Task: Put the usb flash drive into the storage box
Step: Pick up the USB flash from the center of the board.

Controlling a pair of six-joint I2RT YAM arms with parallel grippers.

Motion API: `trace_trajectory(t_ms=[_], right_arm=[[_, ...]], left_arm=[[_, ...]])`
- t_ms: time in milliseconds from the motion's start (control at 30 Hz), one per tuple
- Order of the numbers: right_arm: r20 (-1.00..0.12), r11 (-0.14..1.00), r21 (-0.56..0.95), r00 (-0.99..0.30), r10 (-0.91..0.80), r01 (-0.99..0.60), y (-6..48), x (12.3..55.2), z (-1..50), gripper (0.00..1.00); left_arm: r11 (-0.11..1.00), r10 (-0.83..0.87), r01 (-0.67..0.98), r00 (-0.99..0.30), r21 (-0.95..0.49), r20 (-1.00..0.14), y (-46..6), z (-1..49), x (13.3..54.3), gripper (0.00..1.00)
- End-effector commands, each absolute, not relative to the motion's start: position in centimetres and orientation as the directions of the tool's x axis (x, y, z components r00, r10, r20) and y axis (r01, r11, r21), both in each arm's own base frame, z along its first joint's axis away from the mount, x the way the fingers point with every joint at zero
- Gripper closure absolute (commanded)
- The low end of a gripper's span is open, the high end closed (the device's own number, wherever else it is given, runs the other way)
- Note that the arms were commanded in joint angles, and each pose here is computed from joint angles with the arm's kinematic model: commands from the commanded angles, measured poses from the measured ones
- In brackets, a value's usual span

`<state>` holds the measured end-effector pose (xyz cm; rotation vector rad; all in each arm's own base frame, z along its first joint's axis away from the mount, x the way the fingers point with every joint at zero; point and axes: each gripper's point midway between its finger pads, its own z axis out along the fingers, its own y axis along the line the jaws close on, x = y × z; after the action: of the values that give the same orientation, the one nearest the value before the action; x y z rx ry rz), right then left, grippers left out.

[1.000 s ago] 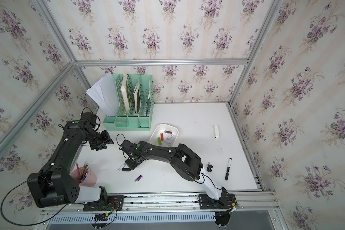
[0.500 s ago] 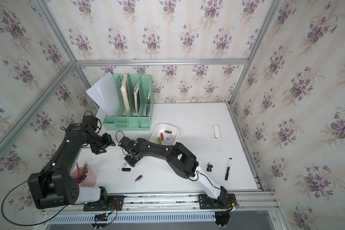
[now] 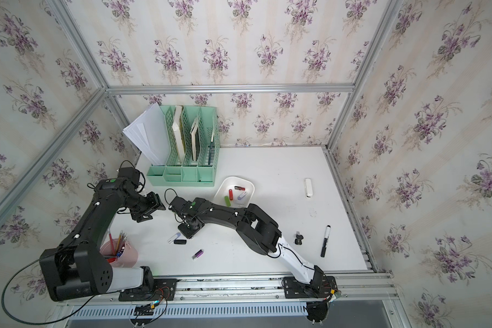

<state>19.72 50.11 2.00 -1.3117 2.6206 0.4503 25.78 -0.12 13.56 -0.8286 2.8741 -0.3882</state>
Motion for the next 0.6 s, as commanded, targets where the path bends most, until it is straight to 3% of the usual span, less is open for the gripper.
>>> trace_trajectory(t_ms=[0, 333, 567], right_arm=[[-0.258, 0.56, 0.17, -0.585, -0.769, -0.811, 49.5, 19.0, 1.5, 0.58], [-0.243, 0.564, 0.162, -0.587, -0.772, -0.81, 49.3, 18.6, 0.7, 0.6], [-0.231, 0.585, 0.113, -0.594, -0.771, -0.803, 48.5, 19.2, 0.1, 0.68]], left_arm=[[0.818, -0.534, -0.498, -0.843, -0.288, -0.059, -0.1, 13.7, 25.9, 0.34], [0.816, -0.533, -0.498, -0.845, -0.293, -0.049, -0.4, 13.4, 25.5, 0.34], [0.807, -0.539, -0.507, -0.842, -0.302, -0.028, -0.7, 12.6, 25.0, 0.34]])
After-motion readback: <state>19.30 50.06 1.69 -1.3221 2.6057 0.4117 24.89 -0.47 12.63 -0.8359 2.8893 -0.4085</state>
